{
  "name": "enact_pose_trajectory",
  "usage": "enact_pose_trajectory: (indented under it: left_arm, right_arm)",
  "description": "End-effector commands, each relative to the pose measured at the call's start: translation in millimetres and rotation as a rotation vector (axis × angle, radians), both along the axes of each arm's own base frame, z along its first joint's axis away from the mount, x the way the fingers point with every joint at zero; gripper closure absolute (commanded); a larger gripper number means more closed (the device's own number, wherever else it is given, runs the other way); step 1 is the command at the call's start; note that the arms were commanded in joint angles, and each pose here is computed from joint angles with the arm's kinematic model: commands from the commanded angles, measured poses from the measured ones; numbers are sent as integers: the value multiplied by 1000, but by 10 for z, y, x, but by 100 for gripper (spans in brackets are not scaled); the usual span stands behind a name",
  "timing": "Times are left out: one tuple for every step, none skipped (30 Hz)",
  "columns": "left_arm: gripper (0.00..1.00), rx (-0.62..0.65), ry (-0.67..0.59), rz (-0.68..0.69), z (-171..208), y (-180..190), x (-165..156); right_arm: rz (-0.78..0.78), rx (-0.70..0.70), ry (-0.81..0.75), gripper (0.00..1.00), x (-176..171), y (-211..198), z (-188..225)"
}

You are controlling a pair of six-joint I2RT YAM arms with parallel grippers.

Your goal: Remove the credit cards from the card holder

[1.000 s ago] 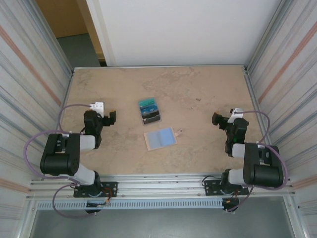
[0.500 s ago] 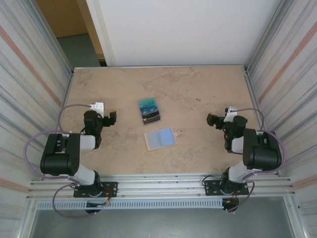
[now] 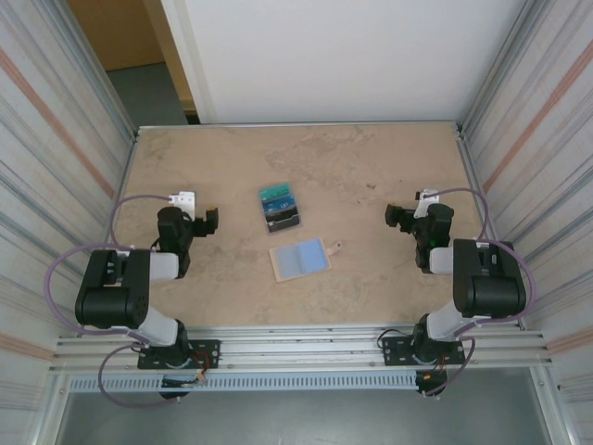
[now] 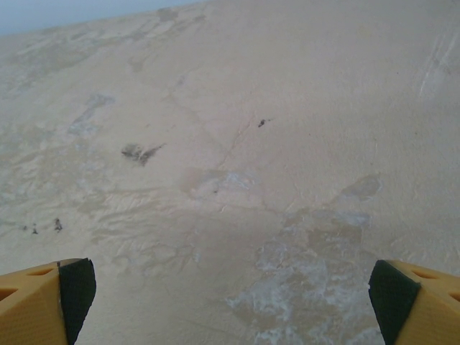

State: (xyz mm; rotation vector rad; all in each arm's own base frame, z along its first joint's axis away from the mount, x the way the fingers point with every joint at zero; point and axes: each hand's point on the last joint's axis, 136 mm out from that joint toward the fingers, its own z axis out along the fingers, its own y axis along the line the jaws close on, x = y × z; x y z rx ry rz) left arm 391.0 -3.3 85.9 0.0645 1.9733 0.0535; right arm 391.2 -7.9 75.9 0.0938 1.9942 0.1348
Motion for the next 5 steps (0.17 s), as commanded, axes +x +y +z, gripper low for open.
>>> enact_pose_trajectory:
  left_arm:
    - [1, -4, -14, 0, 57, -15, 42]
    - [1, -5, -15, -1, 60, -19, 43]
    - [1, -4, -14, 0, 57, -15, 41]
    - [1, -5, -16, -1, 65, -17, 43]
    - [1, -5, -14, -1, 56, -17, 37]
  right_arm:
    - [-21, -28, -13, 1, 36, -47, 61]
    - [-20, -28, -12, 1, 35, -42, 57]
    - [-22, -29, -11, 1, 33, -48, 55]
    - [-21, -28, -12, 1, 33, -43, 57]
    - [-21, -29, -10, 1, 29, -44, 49]
